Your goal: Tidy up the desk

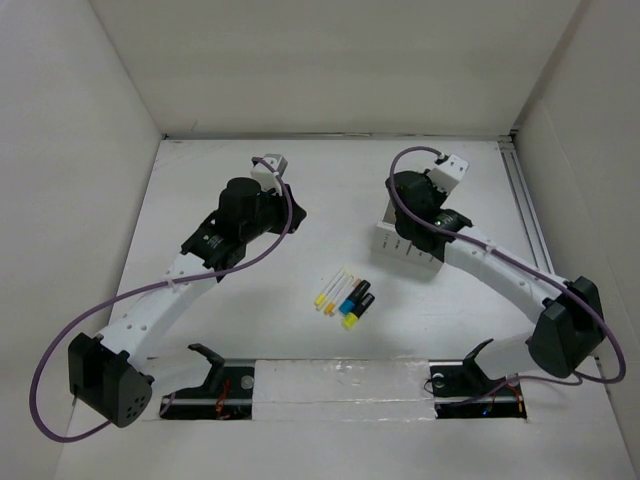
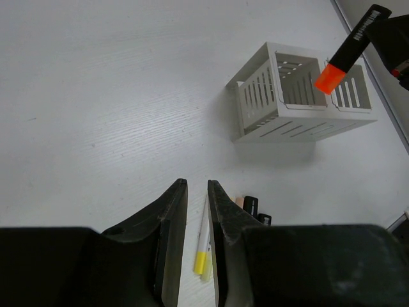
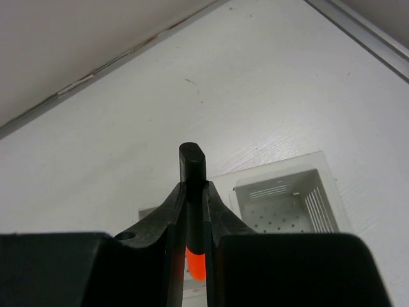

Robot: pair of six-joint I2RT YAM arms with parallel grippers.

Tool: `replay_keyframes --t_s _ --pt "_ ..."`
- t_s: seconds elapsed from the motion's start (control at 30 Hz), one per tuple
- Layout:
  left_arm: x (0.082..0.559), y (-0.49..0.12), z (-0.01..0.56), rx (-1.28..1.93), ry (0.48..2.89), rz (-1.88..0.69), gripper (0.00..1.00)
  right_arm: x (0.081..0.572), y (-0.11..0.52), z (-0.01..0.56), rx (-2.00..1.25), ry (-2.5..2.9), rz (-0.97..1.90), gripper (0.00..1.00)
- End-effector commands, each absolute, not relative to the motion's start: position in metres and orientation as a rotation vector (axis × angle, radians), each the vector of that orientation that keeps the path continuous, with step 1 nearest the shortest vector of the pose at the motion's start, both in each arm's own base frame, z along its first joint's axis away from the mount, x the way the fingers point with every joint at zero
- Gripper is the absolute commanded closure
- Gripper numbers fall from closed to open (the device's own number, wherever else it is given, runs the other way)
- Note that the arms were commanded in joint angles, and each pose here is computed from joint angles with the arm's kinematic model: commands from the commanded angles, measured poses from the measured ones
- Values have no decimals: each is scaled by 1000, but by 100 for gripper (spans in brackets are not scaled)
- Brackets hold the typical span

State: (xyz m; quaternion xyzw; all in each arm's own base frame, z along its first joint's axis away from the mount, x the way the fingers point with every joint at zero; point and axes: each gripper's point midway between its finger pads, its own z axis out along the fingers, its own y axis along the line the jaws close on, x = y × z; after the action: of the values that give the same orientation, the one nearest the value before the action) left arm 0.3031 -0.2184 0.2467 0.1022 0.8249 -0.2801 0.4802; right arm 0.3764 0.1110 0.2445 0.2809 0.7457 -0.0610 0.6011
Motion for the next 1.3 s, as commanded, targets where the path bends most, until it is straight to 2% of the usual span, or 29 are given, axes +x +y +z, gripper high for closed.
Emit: replay_keyframes --t_s 0.0,0.27,0.63,0.93,1.0,1.03,1.1,1.13,1.27 --pt "303 -221 273 250 1930 -726 84 389 99 275 697 1615 -160 100" --pt "303 -220 272 246 1936 -718 84 403 103 255 659 1634 -201 100" --pt "305 -219 270 240 1940 -706 84 396 123 204 614 1708 -286 100" --pt "305 -219 269 241 1946 -708 84 385 140 202 621 1709 -221 100" --pt "304 -220 271 245 1941 -716 84 381 143 202 632 1709 -194 93" --pt "304 -219 272 244 1935 -713 83 378 147 201 631 1713 -182 87" --pt "304 -218 272 237 1935 -707 83 375 150 203 632 1722 -160 81" --pt "305 -217 271 236 1938 -701 83 373 149 205 636 1722 -159 73" --pt "303 -219 273 244 1934 -714 83 364 152 217 646 1724 -109 59"
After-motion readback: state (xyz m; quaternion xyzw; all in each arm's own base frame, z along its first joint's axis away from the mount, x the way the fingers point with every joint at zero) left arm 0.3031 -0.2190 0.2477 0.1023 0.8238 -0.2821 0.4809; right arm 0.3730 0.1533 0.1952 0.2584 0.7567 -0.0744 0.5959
